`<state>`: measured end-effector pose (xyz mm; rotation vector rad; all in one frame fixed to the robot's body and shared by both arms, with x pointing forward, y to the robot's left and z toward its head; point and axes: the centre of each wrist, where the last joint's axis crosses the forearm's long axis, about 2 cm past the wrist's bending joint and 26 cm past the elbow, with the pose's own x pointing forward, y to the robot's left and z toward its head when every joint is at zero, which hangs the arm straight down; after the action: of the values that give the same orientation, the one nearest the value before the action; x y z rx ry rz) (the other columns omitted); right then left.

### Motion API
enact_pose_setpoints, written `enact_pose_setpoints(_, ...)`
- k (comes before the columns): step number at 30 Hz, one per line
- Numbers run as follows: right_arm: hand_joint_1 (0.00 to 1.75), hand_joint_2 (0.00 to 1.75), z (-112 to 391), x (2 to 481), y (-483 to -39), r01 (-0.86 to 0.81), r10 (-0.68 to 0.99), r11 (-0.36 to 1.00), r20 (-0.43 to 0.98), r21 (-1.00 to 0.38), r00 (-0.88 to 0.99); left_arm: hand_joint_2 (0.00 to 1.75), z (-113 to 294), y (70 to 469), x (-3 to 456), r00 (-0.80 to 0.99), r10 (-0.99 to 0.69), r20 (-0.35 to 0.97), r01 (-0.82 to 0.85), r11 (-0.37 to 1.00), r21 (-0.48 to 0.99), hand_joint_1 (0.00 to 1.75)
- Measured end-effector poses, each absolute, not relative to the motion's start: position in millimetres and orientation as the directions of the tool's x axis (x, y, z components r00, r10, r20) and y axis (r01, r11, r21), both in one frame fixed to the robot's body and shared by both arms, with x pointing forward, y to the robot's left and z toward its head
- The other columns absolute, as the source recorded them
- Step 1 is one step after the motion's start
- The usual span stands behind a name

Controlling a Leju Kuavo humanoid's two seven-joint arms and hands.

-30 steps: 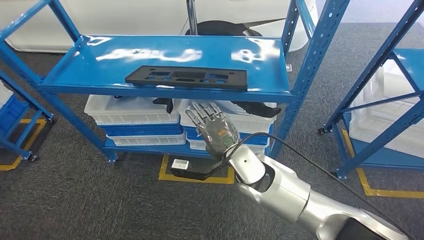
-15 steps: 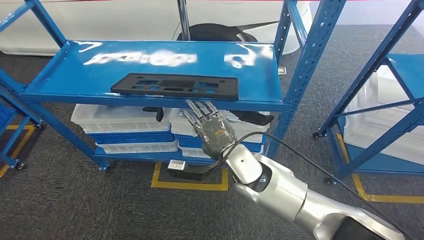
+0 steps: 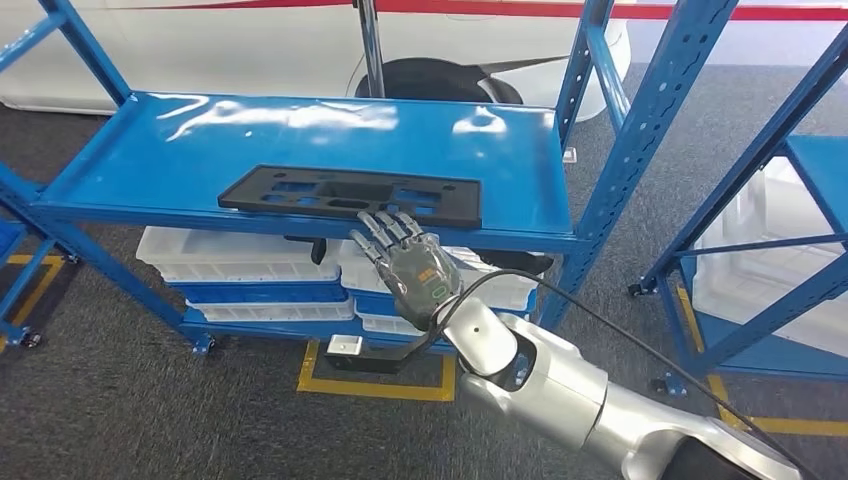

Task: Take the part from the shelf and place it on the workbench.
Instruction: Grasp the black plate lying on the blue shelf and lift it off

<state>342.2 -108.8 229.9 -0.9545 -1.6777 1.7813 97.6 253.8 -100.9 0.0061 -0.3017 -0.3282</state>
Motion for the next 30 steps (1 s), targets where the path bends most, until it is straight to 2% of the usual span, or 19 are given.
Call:
enact_pose_setpoints(17,0.0,1.75,223.6,324.3,-78.0,0.038,0.683,-0.117,-0.108,-0.992,-0.722,0.0,-101.5,254.0,95.0,0.902,-0.322,0.288,0.32,0.946,0.054,0.0)
enact_pose_setpoints(30,0.0,1.75,225.7,325.6,-75.7,0.042,0.681,-0.109,-0.106,-0.993,-0.725,0.0,-101.1,253.1,96.7,0.901,-0.32,0.293,0.318,0.946,0.054,0.0)
